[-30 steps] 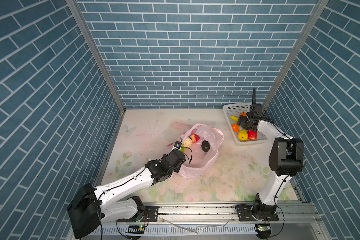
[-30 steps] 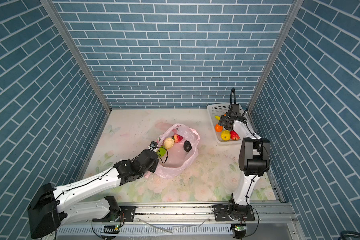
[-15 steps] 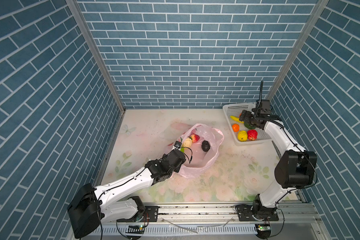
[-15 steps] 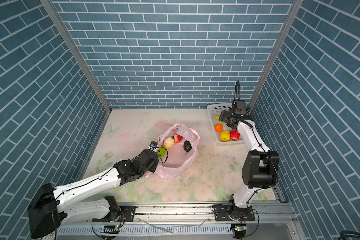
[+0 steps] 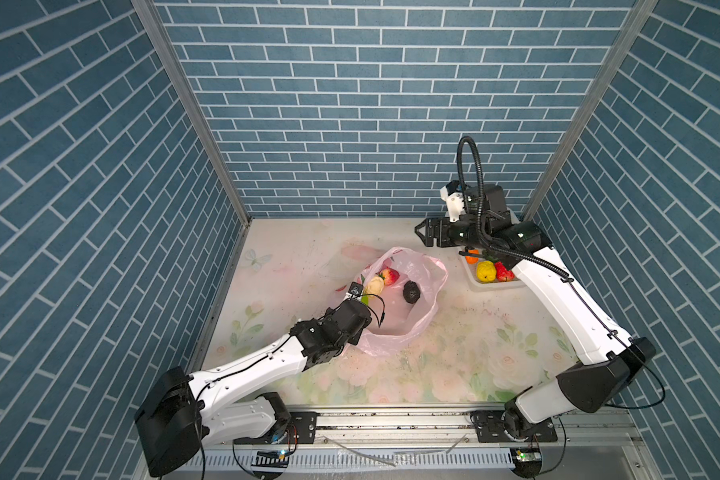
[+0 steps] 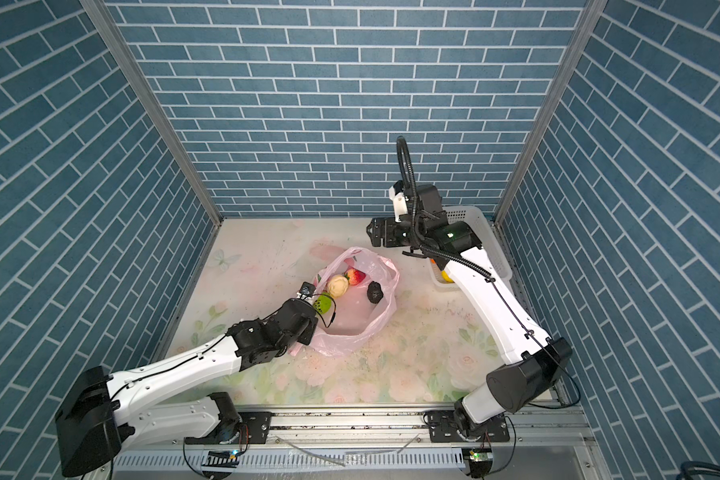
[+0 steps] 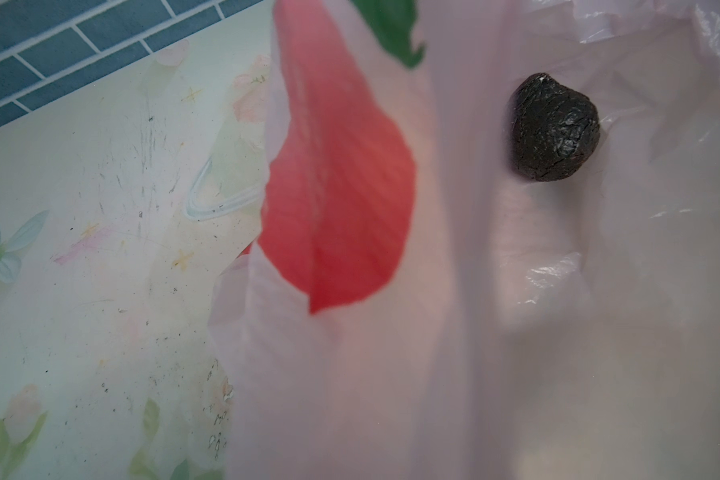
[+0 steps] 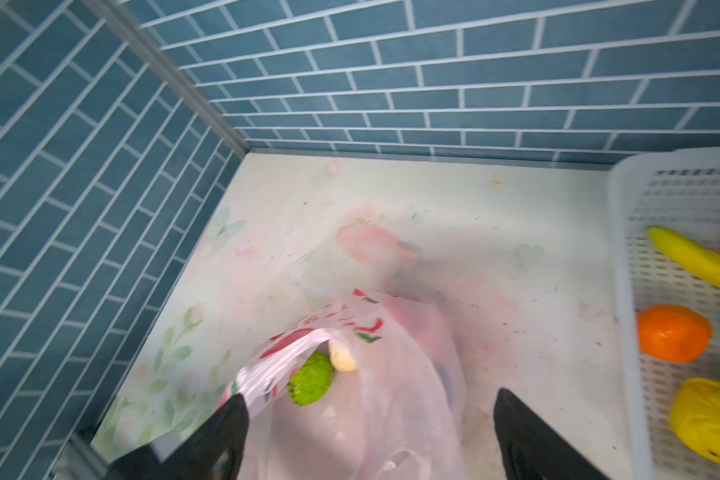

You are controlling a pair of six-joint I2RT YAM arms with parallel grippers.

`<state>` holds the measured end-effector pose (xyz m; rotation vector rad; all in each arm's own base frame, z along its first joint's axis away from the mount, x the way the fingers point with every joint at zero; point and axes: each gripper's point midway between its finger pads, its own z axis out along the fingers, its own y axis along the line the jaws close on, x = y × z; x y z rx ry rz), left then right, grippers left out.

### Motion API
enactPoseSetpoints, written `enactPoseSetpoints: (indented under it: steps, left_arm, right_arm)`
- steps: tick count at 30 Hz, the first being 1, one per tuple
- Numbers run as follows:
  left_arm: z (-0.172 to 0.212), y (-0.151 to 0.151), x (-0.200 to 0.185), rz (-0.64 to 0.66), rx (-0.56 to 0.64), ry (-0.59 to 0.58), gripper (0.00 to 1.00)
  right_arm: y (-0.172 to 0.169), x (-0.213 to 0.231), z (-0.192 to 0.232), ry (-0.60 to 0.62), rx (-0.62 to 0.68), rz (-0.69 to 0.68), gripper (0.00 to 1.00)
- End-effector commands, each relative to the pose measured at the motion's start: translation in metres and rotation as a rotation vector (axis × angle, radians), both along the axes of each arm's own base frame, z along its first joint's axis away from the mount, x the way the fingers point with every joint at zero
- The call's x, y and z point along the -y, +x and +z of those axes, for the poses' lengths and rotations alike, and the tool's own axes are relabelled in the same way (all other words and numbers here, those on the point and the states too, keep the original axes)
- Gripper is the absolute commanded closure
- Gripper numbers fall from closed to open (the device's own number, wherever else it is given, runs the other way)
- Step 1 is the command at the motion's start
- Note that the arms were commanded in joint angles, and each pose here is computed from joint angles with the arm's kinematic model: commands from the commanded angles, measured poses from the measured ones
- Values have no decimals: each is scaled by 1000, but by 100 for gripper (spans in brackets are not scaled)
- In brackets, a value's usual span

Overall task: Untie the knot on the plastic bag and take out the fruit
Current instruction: 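Move the empty right gripper back into the bag opening, then lower the right gripper to the black fruit and close on it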

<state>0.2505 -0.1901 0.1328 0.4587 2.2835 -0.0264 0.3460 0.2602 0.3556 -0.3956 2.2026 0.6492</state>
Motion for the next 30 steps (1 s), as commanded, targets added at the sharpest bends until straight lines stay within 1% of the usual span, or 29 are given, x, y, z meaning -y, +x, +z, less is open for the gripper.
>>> enactPoseSetpoints:
  steps: [1,5,9,13,18,24,30]
  left_arm:
    - [8,4,3,3,22,-5,100]
    - [9,4,3,3,25,-5,100]
    - [11,5,4,3,29,-8,100]
    - [11,5,4,2,29,-10,100]
    - [11,6,6,0,33,-11,100]
    - [12,9,15,-19,32,-30,100]
    - [11,7,30,-68,27,-24,100]
  right_arm:
    - [-27,-20,9,-31,1,90,10]
    - [-50,-49,-2,-40,-33,187,10]
    - [-67,-65,-29,-88,-79,248,11]
    - [-79,-75,-65,-180,-110,295,12]
    - [-92,-81,-121,-298,-166,345,14]
    - [-101,-65,-190,-412,-216,317,16]
    - [-99,-50,-240,-476,-246,256,17]
